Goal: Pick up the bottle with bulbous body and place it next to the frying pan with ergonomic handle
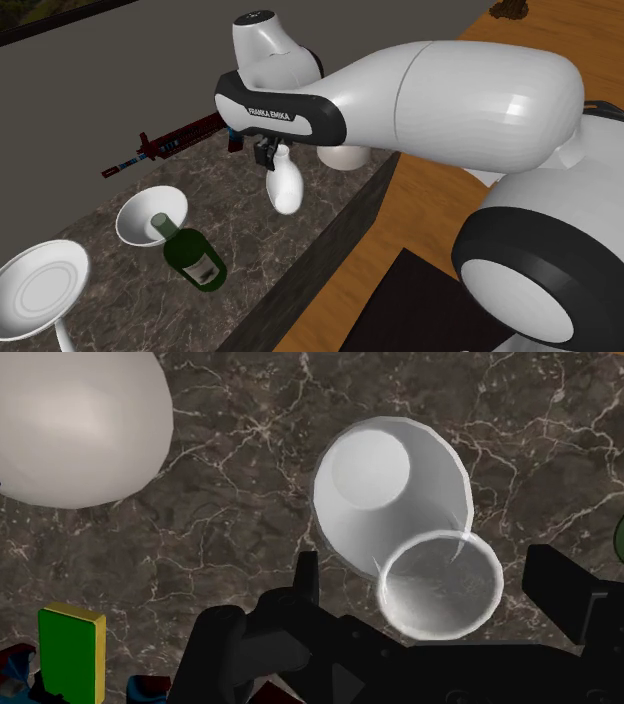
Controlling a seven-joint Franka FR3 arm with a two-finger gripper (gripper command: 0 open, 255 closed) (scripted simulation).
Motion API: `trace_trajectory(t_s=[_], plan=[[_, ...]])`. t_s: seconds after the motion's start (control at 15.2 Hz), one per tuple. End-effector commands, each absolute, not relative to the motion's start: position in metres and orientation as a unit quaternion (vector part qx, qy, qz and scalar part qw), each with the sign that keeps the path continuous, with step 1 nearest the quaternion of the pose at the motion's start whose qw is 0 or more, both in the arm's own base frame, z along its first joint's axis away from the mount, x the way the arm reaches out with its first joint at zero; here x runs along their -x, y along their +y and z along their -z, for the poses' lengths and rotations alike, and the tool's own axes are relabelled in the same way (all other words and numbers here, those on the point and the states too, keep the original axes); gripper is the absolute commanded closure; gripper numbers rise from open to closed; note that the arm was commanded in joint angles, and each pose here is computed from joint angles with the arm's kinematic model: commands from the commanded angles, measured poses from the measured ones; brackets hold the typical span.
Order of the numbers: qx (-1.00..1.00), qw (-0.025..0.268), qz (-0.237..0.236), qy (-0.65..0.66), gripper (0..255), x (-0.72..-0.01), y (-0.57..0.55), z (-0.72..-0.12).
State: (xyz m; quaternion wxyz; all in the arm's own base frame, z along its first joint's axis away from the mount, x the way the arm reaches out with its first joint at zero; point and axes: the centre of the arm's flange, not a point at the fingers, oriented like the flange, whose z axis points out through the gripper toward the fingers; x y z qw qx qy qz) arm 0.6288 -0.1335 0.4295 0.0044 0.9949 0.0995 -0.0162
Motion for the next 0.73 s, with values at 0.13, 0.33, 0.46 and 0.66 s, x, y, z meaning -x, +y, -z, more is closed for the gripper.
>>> trace_trajectory(t_s=[0.13, 0.33, 0.46, 0.66], plan=[[-0.995, 0.004, 0.016, 0.1, 0, -0.6277, -0.1331, -0.4206], [-0.995, 0.004, 0.016, 0.1, 0, -0.6277, -0.1331, -0.4206], [-0.995, 0.004, 0.016, 0.1, 0, -0.6277, -0.1331, -0.4207], [-0.995, 0.004, 0.016, 0.1, 255, -0.6277, -0.1331, -0.4207]])
